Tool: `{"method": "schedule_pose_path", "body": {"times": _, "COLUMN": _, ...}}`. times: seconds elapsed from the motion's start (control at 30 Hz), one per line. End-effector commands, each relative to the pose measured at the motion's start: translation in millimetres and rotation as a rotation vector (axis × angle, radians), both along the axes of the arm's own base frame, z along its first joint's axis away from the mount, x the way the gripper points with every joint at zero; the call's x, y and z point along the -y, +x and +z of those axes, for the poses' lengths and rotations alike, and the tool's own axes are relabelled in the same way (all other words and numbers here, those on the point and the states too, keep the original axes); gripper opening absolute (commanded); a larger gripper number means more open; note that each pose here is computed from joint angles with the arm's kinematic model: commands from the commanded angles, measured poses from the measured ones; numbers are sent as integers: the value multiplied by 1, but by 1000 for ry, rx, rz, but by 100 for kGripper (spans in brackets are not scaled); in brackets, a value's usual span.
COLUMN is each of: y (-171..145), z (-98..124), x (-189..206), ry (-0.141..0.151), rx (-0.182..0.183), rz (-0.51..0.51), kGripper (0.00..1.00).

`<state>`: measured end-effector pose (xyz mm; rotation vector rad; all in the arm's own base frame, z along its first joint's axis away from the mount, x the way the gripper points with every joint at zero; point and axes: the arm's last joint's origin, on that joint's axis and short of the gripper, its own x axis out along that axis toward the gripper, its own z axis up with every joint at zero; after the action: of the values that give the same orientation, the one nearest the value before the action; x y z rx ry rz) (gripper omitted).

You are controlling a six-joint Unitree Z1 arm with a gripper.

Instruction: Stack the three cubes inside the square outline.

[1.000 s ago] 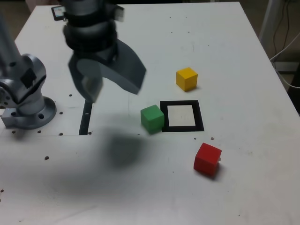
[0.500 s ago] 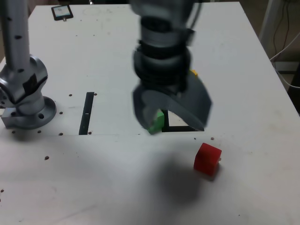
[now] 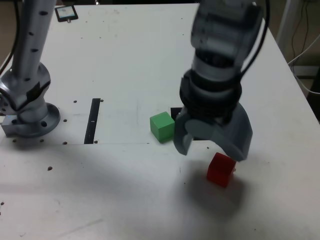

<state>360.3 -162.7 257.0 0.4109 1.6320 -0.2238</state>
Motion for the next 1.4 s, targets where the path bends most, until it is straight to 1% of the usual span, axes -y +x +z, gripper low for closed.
{"method": "schedule_pose_path", "body": {"times": 0.0, "y": 5, "z": -7, "x": 1, "ry": 5, "rx": -2, "rz": -6, "kGripper": 92}}
{"method": "schedule_pose_path", "body": {"times": 0.13, "y": 13, "z": -16, "x": 5, "ry": 8, "rx": -7, "rz": -22, "kGripper": 89}}
{"method": "schedule_pose_path", "body": {"times": 0.4, "y": 19, "z": -29, "x": 14, "ry": 2, "rx": -26, "rz": -57, "kGripper": 81}}
{"method": "schedule_pose_path", "body": {"times": 0.53, "y": 21, "z": -33, "x": 16, "ry": 1, "rx": -33, "rz": -78, "kGripper": 72}}
{"method": "schedule_pose_path", "body": {"times": 0.67, "y": 23, "z": -34, "x": 17, "ry": 0, "rx": -26, "rz": -94, "kGripper": 63}}
{"method": "schedule_pose_path", "body": {"times": 0.9, "y": 27, "z": -37, "x": 20, "ry": -10, "rx": -14, "rz": -127, "kGripper": 58}}
{"method": "schedule_pose_path", "body": {"times": 1.13, "y": 28, "z": -43, "x": 20, "ry": -8, "rx": -20, "rz": -134, "kGripper": 45}}
{"method": "schedule_pose_path", "body": {"times": 1.27, "y": 29, "z": -44, "x": 21, "ry": -13, "rx": -13, "rz": -134, "kGripper": 32}}
{"method": "schedule_pose_path", "body": {"times": 1.37, "y": 28, "z": -41, "x": 20, "ry": -15, "rx": -7, "rz": -133, "kGripper": 28}}
